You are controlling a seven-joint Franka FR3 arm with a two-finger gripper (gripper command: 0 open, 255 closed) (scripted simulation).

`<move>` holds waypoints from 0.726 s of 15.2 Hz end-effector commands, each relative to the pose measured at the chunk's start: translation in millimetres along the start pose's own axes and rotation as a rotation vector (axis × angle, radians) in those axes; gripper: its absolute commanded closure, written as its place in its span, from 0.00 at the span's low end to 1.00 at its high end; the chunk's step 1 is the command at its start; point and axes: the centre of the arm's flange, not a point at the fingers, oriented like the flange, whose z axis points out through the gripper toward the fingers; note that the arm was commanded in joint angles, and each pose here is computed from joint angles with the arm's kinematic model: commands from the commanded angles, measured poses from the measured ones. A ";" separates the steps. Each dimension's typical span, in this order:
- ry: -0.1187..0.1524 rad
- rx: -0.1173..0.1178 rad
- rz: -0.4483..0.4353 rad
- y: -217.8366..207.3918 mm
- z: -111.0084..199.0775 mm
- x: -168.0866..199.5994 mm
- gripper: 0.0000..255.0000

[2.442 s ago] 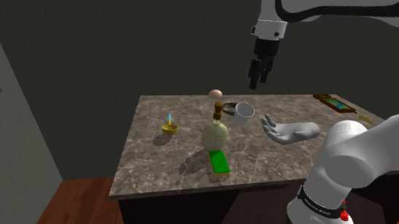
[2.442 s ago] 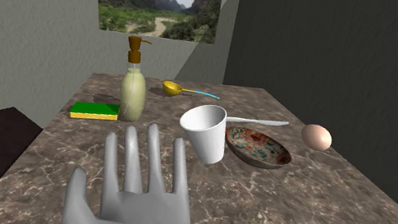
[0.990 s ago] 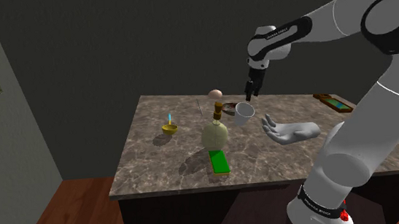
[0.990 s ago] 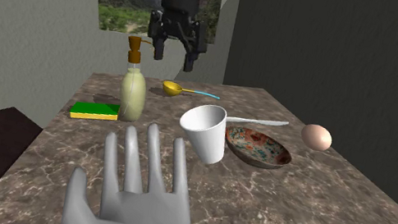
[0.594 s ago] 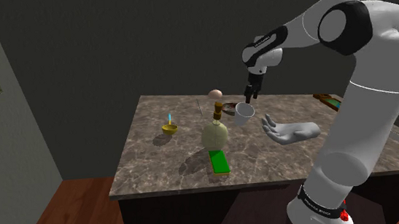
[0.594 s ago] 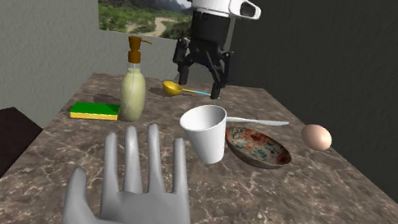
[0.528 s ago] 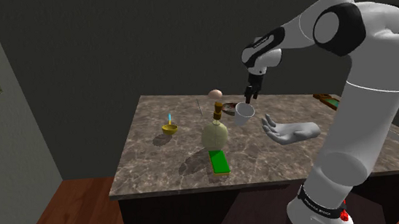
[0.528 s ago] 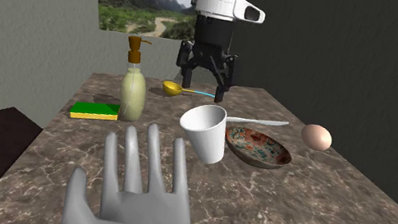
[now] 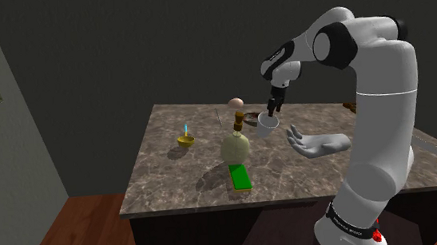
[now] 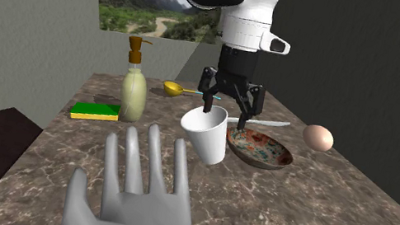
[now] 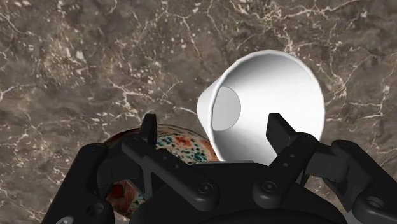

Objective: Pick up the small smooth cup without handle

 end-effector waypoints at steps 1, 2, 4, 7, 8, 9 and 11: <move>0.000 0.000 0.000 -0.1 12.4 0.4 0.00; 0.000 0.000 0.000 0.0 17.7 0.6 0.00; 0.000 0.000 0.000 0.2 31.3 1.2 0.00; 0.000 0.000 0.000 0.2 31.0 0.9 1.00; 0.000 0.000 0.000 0.1 31.2 0.9 1.00; 0.000 0.000 0.000 0.0 31.2 0.8 1.00; 0.000 0.000 0.000 0.0 31.2 0.8 1.00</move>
